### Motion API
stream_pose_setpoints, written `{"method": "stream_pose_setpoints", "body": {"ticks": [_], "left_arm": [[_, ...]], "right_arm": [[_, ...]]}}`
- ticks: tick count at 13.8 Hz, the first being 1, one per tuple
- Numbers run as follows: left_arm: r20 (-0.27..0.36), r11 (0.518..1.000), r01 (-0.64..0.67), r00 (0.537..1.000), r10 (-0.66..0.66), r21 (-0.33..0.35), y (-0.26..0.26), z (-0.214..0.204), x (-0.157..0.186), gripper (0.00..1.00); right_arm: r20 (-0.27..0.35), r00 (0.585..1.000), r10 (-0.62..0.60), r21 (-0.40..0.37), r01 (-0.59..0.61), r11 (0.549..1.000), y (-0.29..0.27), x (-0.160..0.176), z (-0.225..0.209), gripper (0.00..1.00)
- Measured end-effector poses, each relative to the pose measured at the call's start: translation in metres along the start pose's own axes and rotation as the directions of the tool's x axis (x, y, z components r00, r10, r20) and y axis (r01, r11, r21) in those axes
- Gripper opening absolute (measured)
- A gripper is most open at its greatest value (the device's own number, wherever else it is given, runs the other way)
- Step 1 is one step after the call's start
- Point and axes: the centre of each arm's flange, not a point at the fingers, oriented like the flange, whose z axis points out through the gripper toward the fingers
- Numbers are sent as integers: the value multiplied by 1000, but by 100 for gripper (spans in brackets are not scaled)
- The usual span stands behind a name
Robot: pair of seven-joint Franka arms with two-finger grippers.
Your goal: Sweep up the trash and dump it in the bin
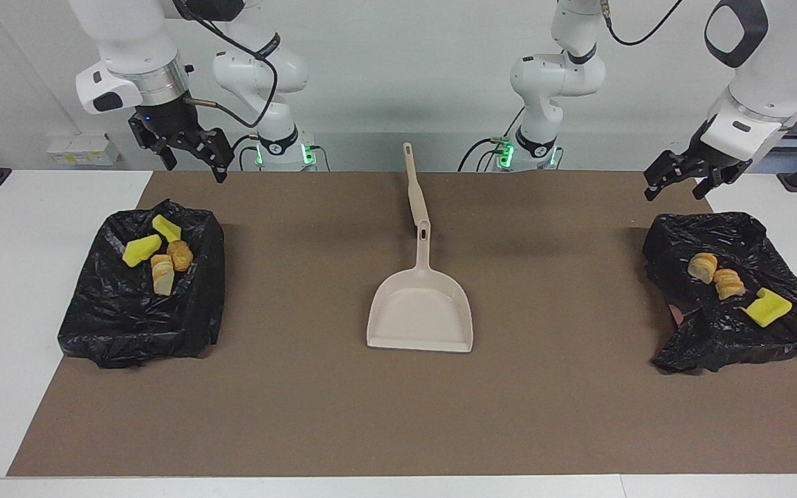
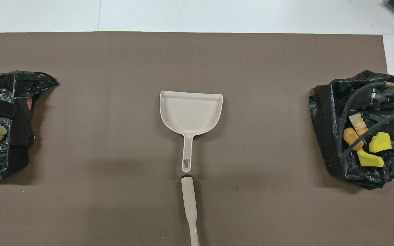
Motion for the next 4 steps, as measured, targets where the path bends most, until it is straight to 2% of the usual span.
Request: {"method": "stream_pose_setpoints", "body": {"ticks": [4], "left_arm": [[2,1000,-1,1000,1,0,1,0,0,100]], "right_arm": [[1,1000,-1,-1,1,1000,-1,0,1,100]]}}
